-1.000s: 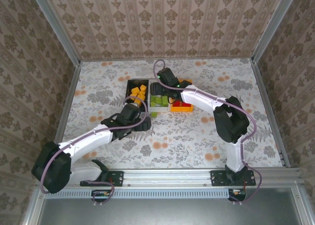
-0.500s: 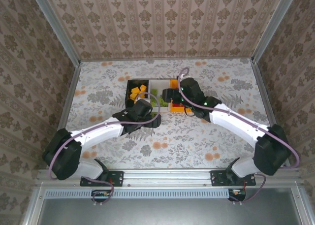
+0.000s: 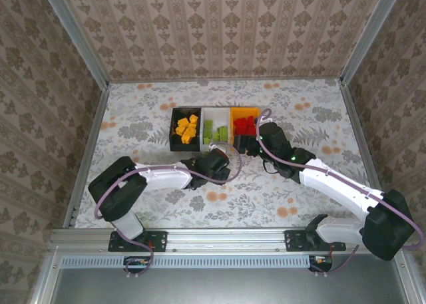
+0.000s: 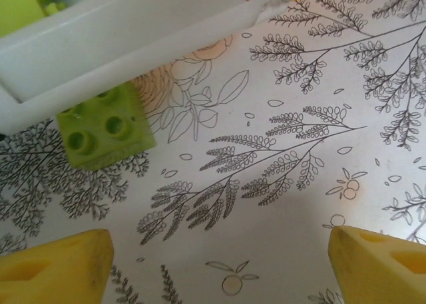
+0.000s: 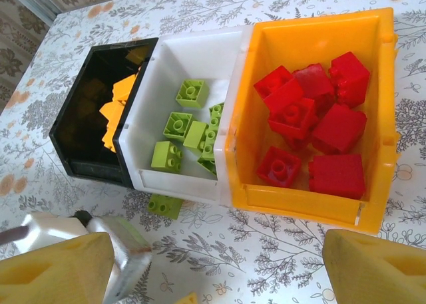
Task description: Sort the legos into containers by color
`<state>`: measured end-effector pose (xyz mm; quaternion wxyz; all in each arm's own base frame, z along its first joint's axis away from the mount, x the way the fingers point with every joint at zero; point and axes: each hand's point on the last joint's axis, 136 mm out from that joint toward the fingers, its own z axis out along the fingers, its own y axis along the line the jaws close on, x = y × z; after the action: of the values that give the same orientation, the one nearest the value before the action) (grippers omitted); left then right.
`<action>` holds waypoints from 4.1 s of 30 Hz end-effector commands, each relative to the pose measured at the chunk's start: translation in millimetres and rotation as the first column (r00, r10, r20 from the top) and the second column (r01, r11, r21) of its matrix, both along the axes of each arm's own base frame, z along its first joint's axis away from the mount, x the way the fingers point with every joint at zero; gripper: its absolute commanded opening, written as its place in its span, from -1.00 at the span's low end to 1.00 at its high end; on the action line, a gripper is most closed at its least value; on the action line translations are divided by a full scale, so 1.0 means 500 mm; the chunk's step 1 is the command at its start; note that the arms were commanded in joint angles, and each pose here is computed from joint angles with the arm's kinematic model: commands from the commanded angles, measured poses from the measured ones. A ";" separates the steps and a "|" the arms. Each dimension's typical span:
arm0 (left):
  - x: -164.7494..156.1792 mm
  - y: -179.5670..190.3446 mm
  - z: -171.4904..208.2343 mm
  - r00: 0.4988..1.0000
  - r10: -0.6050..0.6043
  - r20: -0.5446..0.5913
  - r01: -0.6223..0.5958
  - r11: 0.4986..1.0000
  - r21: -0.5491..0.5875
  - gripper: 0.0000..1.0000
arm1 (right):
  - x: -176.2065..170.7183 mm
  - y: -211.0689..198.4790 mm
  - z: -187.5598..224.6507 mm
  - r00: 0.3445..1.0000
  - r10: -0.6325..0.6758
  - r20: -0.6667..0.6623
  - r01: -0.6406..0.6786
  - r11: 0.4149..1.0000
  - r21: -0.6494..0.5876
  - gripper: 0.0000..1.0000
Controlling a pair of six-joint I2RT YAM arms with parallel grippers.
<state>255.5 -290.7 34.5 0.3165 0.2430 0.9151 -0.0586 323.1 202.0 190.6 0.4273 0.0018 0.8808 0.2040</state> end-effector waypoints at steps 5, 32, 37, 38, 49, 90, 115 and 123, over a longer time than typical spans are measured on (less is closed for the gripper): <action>0.065 0.031 -0.014 0.985 0.143 0.102 -0.147 0.988 0.037 0.42 | 0.006 -0.020 0.031 0.998 -0.037 0.043 0.036 0.999 0.016 0.67; 0.019 0.091 0.049 0.953 0.288 0.094 -0.272 0.950 -0.155 0.48 | 0.000 -0.047 0.078 0.994 -0.056 0.096 0.052 0.998 0.044 0.68; 0.034 0.079 0.054 0.964 0.262 0.053 -0.248 0.951 -0.185 0.53 | -0.002 -0.047 0.076 0.994 -0.055 0.089 0.051 0.997 0.049 0.68; 0.037 0.076 0.049 0.966 0.254 0.054 -0.241 0.955 -0.175 0.53 | -0.002 -0.047 0.076 0.995 -0.056 0.089 0.051 0.997 0.052 0.68; 0.077 0.066 -0.033 0.962 0.260 0.089 -0.250 0.962 -0.110 0.49 | -0.008 -0.059 0.089 0.993 -0.065 0.100 0.060 0.997 0.053 0.69; -0.022 0.038 0.120 0.977 0.131 -0.170 -0.164 0.966 -0.199 -0.29 | -0.014 -0.081 0.086 0.992 -0.082 0.092 0.075 0.994 0.076 0.69; 0.253 -0.015 0.257 0.975 0.210 -0.073 -0.222 0.933 -0.284 0.56 | -0.014 -0.121 0.075 0.987 -0.143 0.072 0.138 0.988 0.070 0.75; 0.200 0.074 0.401 0.955 0.272 0.119 -0.211 0.904 -0.372 1.00 | -0.024 -0.132 0.103 0.983 -0.139 0.119 0.132 0.989 0.065 0.99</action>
<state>359.6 -273.9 199.6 0.3789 0.0781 0.9056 -0.1739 315.0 143.3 238.5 0.4864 0.0604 0.8463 0.2086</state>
